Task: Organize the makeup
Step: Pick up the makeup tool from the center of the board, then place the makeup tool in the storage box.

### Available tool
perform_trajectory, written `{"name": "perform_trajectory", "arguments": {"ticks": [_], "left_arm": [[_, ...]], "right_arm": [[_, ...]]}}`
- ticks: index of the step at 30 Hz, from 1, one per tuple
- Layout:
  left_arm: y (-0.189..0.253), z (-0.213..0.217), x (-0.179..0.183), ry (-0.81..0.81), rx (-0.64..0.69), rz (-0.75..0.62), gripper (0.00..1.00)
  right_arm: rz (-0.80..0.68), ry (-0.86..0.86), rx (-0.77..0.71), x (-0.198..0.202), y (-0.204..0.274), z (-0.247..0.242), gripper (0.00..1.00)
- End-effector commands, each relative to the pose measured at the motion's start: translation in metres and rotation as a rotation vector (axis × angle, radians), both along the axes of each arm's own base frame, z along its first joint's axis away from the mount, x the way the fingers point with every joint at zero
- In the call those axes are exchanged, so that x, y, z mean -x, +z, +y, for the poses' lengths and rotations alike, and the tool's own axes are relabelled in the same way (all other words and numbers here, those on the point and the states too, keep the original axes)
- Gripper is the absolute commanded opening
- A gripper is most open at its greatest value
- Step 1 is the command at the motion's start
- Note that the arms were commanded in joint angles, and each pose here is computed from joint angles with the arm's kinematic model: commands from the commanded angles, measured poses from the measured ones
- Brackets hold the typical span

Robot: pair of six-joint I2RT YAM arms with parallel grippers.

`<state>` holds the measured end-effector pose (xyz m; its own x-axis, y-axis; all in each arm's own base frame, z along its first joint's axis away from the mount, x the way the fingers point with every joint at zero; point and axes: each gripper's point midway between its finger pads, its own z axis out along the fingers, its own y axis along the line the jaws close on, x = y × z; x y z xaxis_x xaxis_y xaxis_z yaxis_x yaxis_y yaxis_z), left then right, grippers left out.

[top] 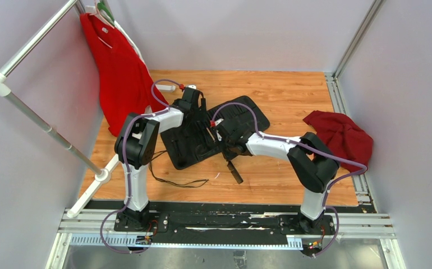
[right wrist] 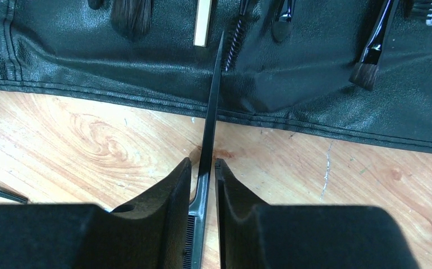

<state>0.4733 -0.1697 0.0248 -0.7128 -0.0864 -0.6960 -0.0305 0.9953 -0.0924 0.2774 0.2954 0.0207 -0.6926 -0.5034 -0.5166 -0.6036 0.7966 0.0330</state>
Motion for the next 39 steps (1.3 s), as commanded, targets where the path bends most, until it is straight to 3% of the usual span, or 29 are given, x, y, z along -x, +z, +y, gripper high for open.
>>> {"name": "perform_trajectory", "arguments": {"ticks": [1, 11, 18, 28, 33, 39], "left_arm": [[-0.051, 0.003, 0.040, -0.022, 0.007, 0.189, 0.92], [-0.052, 0.003, 0.040, -0.023, 0.007, 0.190, 0.92], [-0.052, 0.003, 0.040, -0.022, 0.006, 0.191, 0.92], [-0.052, 0.003, 0.040, -0.021, 0.007, 0.189, 0.92], [-0.051, 0.003, 0.040, -0.021, 0.008, 0.189, 0.92], [-0.051, 0.003, 0.041, -0.021, 0.008, 0.191, 0.92]], "right_arm": [[0.044, -0.041, 0.012, 0.009, -0.006, -0.015, 0.21], [0.011, -0.056, 0.003, 0.001, 0.004, -0.018, 0.01], [-0.040, -0.043, -0.002, -0.007, 0.040, -0.017, 0.01], [-0.080, -0.080, 0.037, -0.041, 0.138, -0.033, 0.01], [-0.014, -0.113, 0.023, -0.061, 0.166, -0.049, 0.01], [0.083, -0.112, -0.029, -0.073, 0.167, -0.053, 0.01]]}}
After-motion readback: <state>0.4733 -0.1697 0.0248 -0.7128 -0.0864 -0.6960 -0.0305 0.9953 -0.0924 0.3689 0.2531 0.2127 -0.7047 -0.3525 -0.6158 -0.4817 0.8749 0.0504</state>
